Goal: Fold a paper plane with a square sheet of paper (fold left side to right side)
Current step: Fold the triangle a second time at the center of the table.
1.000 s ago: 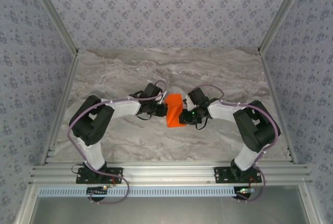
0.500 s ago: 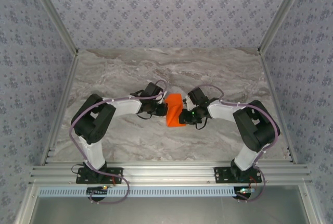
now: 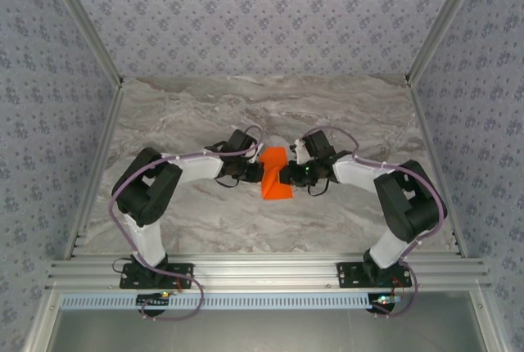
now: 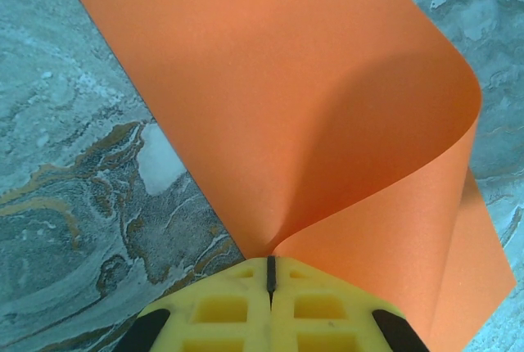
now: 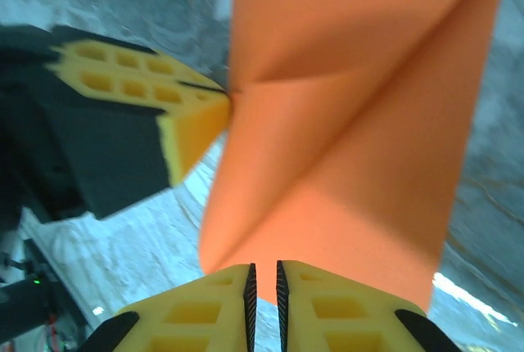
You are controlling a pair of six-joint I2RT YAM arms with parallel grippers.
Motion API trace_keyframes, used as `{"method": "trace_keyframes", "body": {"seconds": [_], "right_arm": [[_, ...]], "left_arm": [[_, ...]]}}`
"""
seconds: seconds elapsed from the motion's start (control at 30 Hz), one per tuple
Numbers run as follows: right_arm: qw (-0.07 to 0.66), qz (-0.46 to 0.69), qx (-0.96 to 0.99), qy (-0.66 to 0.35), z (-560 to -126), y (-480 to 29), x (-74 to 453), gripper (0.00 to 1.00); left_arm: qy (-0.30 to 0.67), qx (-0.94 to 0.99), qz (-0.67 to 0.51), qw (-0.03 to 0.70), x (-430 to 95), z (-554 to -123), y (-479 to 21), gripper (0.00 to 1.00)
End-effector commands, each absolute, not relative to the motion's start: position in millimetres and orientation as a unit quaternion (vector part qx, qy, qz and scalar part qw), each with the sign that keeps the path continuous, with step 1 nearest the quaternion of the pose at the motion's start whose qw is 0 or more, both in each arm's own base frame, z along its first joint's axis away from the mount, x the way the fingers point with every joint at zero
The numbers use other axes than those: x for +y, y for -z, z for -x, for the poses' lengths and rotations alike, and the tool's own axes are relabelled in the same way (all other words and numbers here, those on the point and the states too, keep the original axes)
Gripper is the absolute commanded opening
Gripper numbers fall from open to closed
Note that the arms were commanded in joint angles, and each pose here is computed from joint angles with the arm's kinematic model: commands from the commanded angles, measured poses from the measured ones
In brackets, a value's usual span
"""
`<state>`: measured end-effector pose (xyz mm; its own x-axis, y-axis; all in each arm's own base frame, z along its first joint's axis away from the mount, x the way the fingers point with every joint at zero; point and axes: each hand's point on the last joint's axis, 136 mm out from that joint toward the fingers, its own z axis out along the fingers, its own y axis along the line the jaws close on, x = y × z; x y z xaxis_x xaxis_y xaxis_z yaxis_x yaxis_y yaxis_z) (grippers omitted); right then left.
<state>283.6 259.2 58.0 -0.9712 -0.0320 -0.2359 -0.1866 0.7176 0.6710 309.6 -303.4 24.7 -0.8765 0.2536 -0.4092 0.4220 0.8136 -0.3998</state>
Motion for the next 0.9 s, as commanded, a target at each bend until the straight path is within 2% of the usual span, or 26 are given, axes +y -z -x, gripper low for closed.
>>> {"method": "trace_keyframes", "body": {"seconds": [0.0, 0.3, 0.87], "right_arm": [[0.119, 0.057, 0.898, -0.419, -301.9, -79.4, 280.0, 0.16], [0.108, 0.062, 0.897, -0.424, -315.9, -69.1, 298.9, 0.15], [0.082, 0.065, 0.925, -0.366, -308.9, -30.3, 284.3, 0.15]], "left_arm": [[0.245, 0.938, -0.188, 0.160, -304.0, -309.2, -19.8, 0.00], [0.244, 0.938, -0.189, 0.159, -305.3, -309.1, -19.7, 0.00], [0.240, 0.939, -0.190, 0.154, -304.8, -308.3, -17.2, 0.00]]}}
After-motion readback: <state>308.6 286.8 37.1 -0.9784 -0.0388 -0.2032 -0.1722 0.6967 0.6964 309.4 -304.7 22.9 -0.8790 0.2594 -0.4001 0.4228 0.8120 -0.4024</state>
